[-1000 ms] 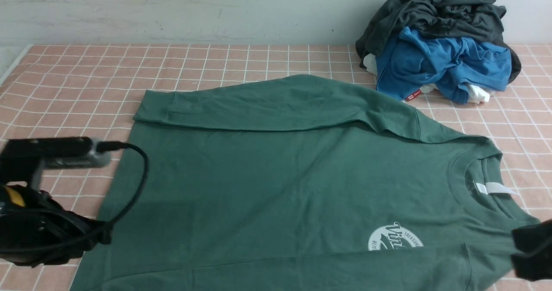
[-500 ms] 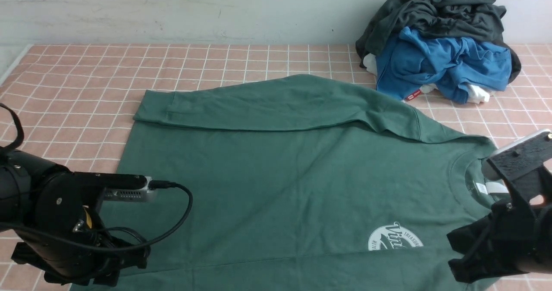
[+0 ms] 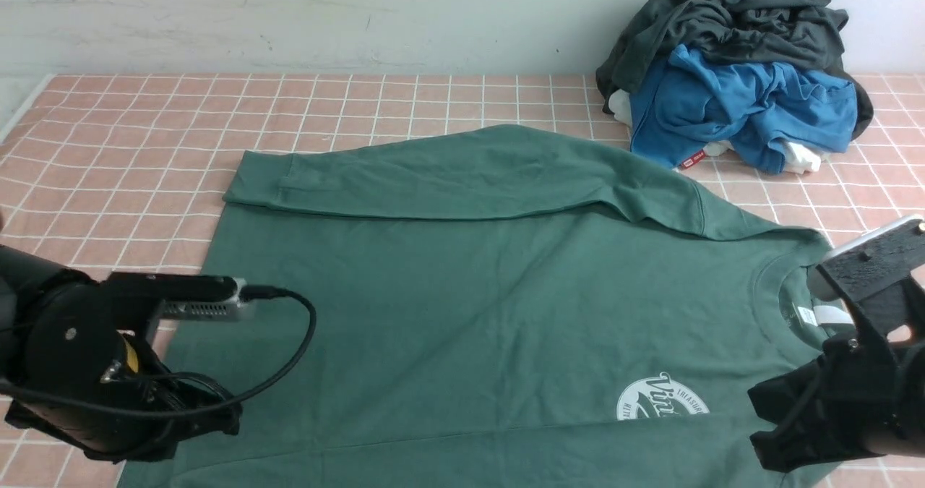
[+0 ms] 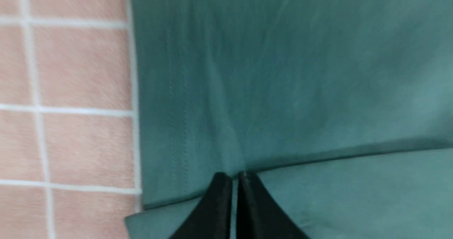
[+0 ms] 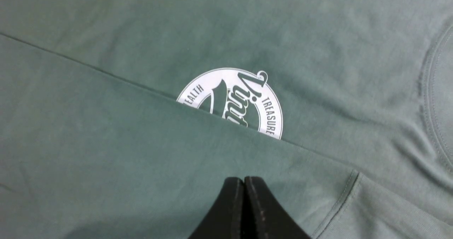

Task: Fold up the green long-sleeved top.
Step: Use the left arm to clamp the cuff closest to it

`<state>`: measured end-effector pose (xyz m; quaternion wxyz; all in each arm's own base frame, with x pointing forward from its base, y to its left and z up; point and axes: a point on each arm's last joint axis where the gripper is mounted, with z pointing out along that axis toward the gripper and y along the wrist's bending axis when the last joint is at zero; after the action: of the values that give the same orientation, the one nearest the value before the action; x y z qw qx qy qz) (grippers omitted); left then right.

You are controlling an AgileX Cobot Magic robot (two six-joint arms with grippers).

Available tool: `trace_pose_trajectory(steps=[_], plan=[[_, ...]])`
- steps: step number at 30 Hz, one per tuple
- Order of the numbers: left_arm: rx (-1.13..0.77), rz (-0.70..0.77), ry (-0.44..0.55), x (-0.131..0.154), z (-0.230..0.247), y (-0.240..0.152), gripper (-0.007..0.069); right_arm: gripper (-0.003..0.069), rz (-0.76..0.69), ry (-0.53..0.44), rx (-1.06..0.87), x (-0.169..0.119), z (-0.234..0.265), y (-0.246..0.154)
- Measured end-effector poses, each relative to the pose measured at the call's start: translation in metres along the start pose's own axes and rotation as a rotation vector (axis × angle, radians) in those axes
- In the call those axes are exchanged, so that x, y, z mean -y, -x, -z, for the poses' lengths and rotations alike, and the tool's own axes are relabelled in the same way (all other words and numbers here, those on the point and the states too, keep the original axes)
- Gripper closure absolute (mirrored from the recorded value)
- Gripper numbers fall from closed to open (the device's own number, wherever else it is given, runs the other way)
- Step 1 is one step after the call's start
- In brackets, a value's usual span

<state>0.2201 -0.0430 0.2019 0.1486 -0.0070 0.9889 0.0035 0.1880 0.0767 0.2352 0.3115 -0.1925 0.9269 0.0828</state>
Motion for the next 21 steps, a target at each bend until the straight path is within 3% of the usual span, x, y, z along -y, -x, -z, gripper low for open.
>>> trace_pose_trajectory(steps=[4,8,11,17,21], plan=[[0.048,0.011,-0.004,-0.008,0.027,-0.021,0.0629,0.0669,0.000,-0.001,0.005,0.000,0.000,0.000],[-0.021,0.049,0.012,-0.017,0.020,-0.044,0.0610,0.0669,-0.004,0.001,0.005,0.000,0.000,0.000],[-0.072,0.111,0.022,-0.026,0.009,-0.055,0.0536,0.0669,-0.028,0.014,0.007,-0.001,0.000,0.001],[-0.104,0.220,0.036,-0.041,-0.004,-0.050,0.0289,0.0669,-0.051,0.033,0.011,-0.003,0.000,0.001],[-0.188,0.239,0.040,-0.041,-0.021,-0.050,0.0260,0.0669,-0.048,0.033,0.011,-0.003,0.000,0.001]])
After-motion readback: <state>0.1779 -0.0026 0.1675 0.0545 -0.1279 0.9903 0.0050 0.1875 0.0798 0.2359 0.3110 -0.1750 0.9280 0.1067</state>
